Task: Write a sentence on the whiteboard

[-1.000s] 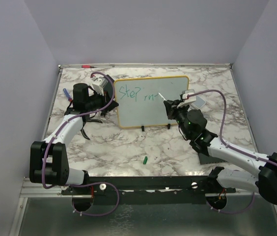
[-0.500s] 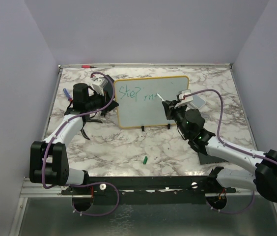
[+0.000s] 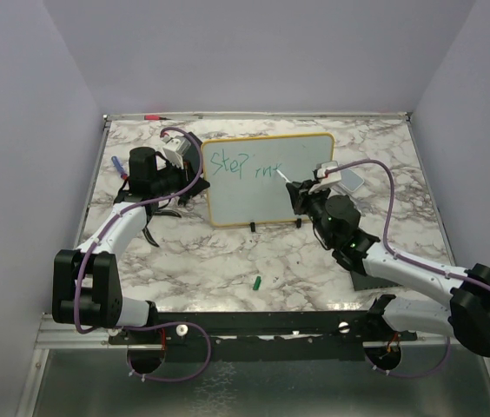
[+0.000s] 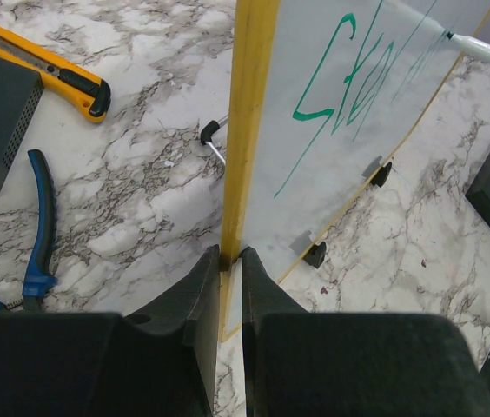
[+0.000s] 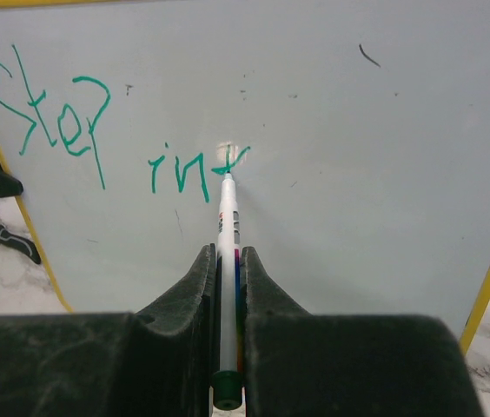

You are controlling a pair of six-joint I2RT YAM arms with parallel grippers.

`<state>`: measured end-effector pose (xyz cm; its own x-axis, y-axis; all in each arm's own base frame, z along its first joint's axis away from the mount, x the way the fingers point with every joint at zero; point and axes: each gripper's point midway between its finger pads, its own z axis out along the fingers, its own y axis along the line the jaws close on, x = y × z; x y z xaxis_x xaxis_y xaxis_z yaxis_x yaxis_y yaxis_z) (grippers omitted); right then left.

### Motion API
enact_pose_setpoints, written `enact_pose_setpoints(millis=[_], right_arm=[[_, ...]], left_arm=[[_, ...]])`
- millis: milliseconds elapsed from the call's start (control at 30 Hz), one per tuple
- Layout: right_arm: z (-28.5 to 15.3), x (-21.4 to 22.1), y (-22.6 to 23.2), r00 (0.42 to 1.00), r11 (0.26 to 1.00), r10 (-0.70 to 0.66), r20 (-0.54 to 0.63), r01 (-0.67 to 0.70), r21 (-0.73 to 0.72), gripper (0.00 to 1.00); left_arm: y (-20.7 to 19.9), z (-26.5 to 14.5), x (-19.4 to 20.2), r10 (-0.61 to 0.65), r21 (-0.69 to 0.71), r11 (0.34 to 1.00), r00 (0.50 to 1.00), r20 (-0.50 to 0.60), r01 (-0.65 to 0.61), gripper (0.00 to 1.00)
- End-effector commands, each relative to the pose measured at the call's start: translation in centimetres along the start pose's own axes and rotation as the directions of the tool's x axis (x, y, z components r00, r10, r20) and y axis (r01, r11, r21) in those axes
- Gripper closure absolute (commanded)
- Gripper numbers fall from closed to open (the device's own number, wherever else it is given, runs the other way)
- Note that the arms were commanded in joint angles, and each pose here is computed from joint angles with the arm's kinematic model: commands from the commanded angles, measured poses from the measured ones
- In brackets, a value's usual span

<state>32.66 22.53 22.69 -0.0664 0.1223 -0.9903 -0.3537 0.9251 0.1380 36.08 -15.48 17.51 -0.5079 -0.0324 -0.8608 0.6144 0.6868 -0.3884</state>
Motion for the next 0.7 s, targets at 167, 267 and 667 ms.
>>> enact_pose_setpoints(millis=[167,267,667], right_arm=[[-0.6,3.4,-0.8,0.996,0.999,0.022,-0.084,-0.02,0.029,0.99],[-0.6,2.9,-1.1,0.997,0.999,0.021,-0.07,-0.018,0.047,1.0],[-1.5,-0.5,-1.0,1.0,1.0,0.01,0.01,-0.01,0.025,0.99]], left_arm=[[-0.2,-0.5,-1.2,0.041,-0.009,0.999,0.998,0.042,-0.04,1.0],[-0.2,-0.5,-1.2,0.039,-0.009,0.999,0.998,0.04,-0.039,1.0],[-0.2,-0.6,-1.2,0.04,-0.01,0.999,0.998,0.042,-0.039,1.0]])
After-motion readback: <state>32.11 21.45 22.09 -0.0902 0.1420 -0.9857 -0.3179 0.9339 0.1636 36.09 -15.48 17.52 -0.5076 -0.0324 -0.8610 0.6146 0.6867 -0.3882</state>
